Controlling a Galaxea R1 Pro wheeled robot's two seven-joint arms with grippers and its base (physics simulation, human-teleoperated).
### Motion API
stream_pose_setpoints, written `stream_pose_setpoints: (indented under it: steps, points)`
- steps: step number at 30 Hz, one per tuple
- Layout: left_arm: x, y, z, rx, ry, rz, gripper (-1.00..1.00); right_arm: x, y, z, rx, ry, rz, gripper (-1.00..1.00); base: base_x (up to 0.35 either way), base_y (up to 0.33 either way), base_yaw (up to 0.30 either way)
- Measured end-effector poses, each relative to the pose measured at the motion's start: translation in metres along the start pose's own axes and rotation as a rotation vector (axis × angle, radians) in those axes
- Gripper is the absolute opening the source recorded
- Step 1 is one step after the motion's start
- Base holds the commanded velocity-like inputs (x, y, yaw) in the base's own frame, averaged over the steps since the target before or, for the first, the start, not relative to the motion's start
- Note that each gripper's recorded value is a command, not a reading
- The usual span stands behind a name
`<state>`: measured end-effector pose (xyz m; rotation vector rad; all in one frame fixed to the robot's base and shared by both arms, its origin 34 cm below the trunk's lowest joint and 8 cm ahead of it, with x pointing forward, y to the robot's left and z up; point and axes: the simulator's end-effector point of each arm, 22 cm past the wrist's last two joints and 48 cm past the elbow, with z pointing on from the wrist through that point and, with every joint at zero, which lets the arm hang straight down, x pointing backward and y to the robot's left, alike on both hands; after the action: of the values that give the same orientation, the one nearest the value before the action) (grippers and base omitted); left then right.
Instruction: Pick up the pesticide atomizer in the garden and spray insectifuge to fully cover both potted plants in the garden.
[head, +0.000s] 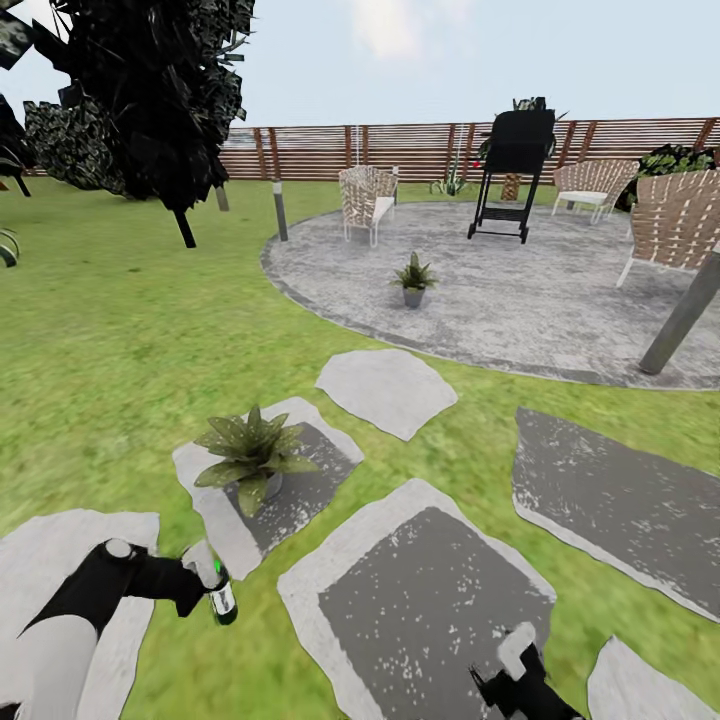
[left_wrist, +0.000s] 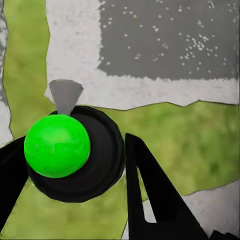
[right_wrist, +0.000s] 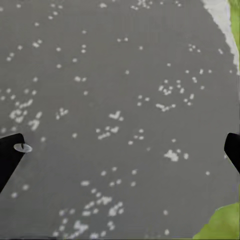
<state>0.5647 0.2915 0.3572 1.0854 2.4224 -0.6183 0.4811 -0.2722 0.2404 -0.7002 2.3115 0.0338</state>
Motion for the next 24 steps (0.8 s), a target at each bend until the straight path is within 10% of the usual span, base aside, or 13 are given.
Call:
stream_pose_setpoints:
  steps: [5, 9, 17, 18, 24]
  points:
    - [0.017, -0.025, 0.029, 0.028, -0.053, 0.022, -1.00, -0.048, 0.047, 0.003, -0.275, -0.089, -0.133, 1.00, 0.000, 0.000, 0.000]
    - [0.017, -0.046, 0.043, 0.070, -0.095, 0.119, -1.00, -0.075, 0.079, -0.006, -0.441, -0.143, -0.195, 1.00, 0.000, 0.000, 0.000]
    - [0.016, -0.087, 0.069, 0.184, -0.019, 0.249, -1.00, -0.113, 0.093, -0.010, -0.502, -0.223, -0.232, 1.00, 0.000, 0.000, 0.000]
    - [0.013, -0.091, 0.072, 0.192, -0.021, 0.255, -1.00, -0.113, 0.093, -0.010, -0.503, -0.224, -0.233, -1.00, 0.000, 0.000, 0.000]
    - [0.000, -0.121, 0.097, 0.240, 0.009, 0.321, -1.00, -0.128, 0.110, -0.015, -0.556, -0.255, -0.245, -1.00, 0.000, 0.000, 0.000]
